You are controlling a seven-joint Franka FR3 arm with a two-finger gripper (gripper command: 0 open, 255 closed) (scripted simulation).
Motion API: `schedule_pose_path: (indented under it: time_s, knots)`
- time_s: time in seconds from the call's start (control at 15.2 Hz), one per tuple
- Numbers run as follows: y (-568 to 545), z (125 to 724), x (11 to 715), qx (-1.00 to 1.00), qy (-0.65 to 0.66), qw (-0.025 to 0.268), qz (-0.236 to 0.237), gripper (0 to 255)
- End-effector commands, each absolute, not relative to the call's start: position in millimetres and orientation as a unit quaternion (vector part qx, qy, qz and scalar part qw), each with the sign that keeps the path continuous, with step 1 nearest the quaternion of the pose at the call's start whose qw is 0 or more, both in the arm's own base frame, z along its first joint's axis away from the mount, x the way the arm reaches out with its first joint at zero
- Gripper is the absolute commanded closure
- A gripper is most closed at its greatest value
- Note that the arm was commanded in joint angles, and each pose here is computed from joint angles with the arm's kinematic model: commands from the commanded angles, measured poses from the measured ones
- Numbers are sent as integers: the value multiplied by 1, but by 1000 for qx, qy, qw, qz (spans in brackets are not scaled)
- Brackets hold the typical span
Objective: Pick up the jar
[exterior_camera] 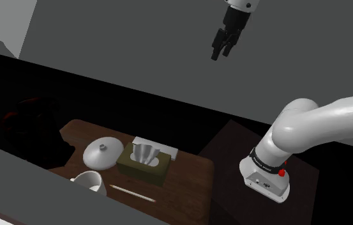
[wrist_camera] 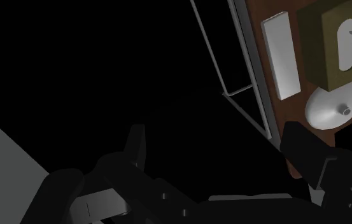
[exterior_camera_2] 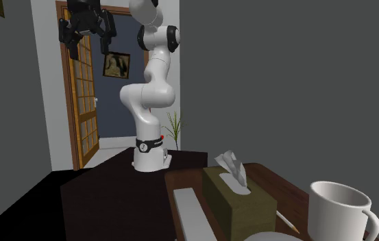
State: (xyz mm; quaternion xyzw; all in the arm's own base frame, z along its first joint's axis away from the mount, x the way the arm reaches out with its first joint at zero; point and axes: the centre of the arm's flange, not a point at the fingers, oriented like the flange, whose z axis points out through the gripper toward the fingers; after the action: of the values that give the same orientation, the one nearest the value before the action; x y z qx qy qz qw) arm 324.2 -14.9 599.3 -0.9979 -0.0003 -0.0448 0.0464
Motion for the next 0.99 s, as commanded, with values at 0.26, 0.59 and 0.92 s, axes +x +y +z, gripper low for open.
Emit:
schedule_pose_path:
  time_s: [0.26,0.59,0.92]
  knots:
    - [29,575,341,-998,-2,46,-44,0]
    - [84,544,363,-998,-3,44,-43,0]
    - [138,513,384,-998,-5,43,-43,0]
